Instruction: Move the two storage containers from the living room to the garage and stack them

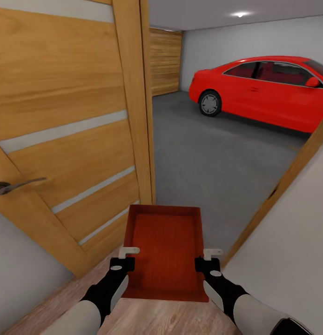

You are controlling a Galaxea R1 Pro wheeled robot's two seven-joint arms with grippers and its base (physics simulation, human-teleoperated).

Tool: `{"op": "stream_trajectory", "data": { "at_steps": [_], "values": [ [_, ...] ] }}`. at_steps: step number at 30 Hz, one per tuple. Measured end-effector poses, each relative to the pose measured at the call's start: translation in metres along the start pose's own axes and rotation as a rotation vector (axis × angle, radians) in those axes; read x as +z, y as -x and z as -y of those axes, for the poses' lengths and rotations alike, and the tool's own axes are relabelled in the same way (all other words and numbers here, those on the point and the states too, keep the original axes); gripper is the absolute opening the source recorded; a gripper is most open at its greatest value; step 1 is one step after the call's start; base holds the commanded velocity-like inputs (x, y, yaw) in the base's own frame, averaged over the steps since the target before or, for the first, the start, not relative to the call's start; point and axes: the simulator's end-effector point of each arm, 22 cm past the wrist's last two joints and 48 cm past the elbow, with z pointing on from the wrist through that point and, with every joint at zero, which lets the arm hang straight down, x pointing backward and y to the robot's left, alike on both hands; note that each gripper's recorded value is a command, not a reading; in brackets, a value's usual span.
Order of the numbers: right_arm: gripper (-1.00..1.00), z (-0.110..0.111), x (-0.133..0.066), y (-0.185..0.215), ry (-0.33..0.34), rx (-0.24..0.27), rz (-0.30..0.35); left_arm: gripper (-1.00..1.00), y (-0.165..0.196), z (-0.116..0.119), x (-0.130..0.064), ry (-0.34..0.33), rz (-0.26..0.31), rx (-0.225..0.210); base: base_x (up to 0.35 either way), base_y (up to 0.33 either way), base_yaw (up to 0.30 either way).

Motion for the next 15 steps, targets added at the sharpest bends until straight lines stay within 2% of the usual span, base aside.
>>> {"op": "stream_trajectory", "data": {
  "at_steps": [10,15],
  "values": [
    [-1.0,0.0,0.0,0.0,0.0,0.0,0.0,-1.0,0.0001,0.0,-0.0001,0.0,0.0,0.0,0.288,0.199,-0.005],
    [-1.0,0.0002,0.0001,-0.0002,0.0,0.0,-0.001,-1.0,0.0,0.0002,0.0,-0.001,-0.001,0.0,0.262,0.087,-0.203]
  ]
}}
